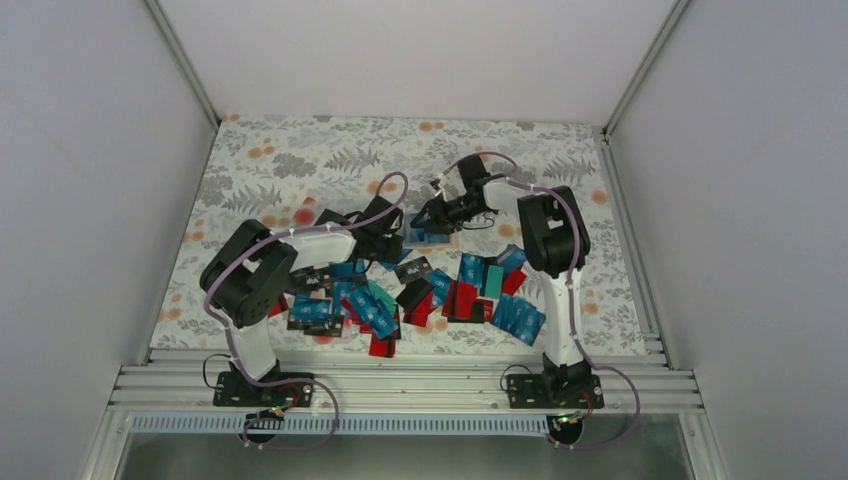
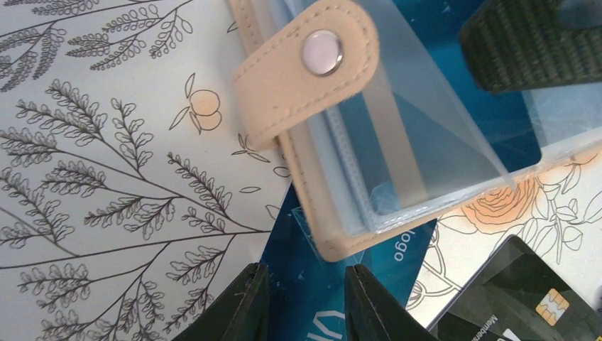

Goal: Put the credit cards into the card holder

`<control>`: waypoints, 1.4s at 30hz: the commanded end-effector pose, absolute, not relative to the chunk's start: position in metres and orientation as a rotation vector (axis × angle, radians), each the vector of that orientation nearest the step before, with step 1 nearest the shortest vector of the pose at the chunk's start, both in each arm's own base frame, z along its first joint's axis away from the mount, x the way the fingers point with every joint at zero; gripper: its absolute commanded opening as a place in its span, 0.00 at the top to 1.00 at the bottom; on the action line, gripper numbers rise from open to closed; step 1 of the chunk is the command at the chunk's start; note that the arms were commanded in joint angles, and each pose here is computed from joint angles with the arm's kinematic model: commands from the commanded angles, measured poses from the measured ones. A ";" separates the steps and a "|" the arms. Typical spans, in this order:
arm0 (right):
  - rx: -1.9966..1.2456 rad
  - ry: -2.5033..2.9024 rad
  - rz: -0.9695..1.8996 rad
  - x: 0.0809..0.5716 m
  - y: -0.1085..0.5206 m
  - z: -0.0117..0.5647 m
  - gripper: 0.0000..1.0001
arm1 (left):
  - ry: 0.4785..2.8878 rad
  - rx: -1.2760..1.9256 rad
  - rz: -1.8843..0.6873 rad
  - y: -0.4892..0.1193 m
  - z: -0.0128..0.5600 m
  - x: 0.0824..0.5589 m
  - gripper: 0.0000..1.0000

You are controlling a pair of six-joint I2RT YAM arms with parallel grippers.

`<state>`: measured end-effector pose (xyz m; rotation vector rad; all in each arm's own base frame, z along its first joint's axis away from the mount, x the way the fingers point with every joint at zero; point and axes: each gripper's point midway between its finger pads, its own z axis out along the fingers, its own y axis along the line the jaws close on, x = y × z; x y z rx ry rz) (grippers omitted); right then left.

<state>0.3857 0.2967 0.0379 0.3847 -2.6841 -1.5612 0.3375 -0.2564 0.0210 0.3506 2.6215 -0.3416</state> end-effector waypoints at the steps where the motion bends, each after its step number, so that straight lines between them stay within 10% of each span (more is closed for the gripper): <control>1: 0.388 -2.763 -1.487 0.385 0.293 0.049 0.53 | 2.617 0.318 -0.325 -0.250 0.031 0.336 0.72; 18: 0.389 -2.985 -1.318 0.387 0.275 0.072 0.45 | 2.610 0.231 -0.461 -0.265 0.059 0.337 0.71; 42: 0.324 -3.036 -1.386 0.396 0.277 0.052 0.95 | 2.670 0.125 -0.577 -0.294 0.038 0.362 0.68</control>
